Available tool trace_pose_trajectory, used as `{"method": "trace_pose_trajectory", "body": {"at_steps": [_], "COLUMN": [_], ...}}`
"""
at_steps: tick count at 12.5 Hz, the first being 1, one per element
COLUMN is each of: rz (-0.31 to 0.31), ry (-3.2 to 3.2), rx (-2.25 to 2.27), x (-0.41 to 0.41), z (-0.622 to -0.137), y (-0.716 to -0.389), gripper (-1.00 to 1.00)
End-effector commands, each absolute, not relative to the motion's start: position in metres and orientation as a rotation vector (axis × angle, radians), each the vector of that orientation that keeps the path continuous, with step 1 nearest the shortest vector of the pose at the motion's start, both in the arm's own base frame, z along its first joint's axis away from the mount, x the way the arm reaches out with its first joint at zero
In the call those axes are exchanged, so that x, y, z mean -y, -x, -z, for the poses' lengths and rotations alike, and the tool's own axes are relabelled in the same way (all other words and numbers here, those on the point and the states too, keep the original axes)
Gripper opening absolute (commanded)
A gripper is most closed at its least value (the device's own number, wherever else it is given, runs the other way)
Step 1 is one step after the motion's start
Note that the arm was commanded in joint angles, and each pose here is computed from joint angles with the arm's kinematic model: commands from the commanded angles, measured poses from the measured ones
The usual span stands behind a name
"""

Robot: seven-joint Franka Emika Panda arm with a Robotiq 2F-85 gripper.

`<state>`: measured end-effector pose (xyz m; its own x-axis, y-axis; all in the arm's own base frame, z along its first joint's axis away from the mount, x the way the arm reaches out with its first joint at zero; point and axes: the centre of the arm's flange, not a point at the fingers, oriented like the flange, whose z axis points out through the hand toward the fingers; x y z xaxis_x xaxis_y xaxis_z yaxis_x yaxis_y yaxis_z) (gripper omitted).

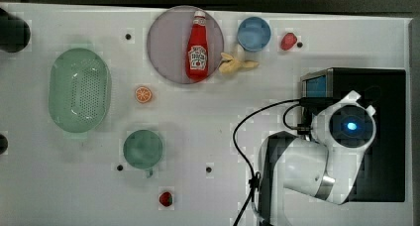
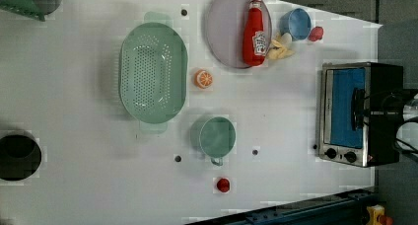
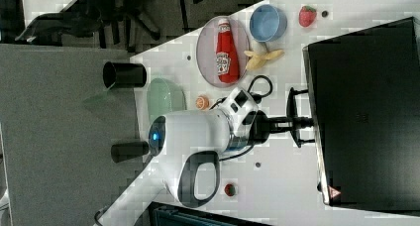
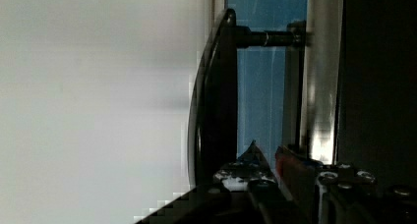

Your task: Flap open oven.

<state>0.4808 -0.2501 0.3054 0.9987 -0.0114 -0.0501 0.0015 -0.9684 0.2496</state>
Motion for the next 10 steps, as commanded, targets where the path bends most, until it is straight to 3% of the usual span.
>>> {"method": "trace_pose_trajectory", "body": {"at_steps": [1,7,10], "rz": [0.067,0.131,0.126], "ry": [-2.835,-2.724,-2.651], "rx": [0.073,-0.061,0.018], "x": [0.194,0.126,0.088], "z": [-0.299,-0.258,-0.223], "y": [-0.498,-0.505,-0.507], "gripper": [-0.65,-0.65,-0.65]}}
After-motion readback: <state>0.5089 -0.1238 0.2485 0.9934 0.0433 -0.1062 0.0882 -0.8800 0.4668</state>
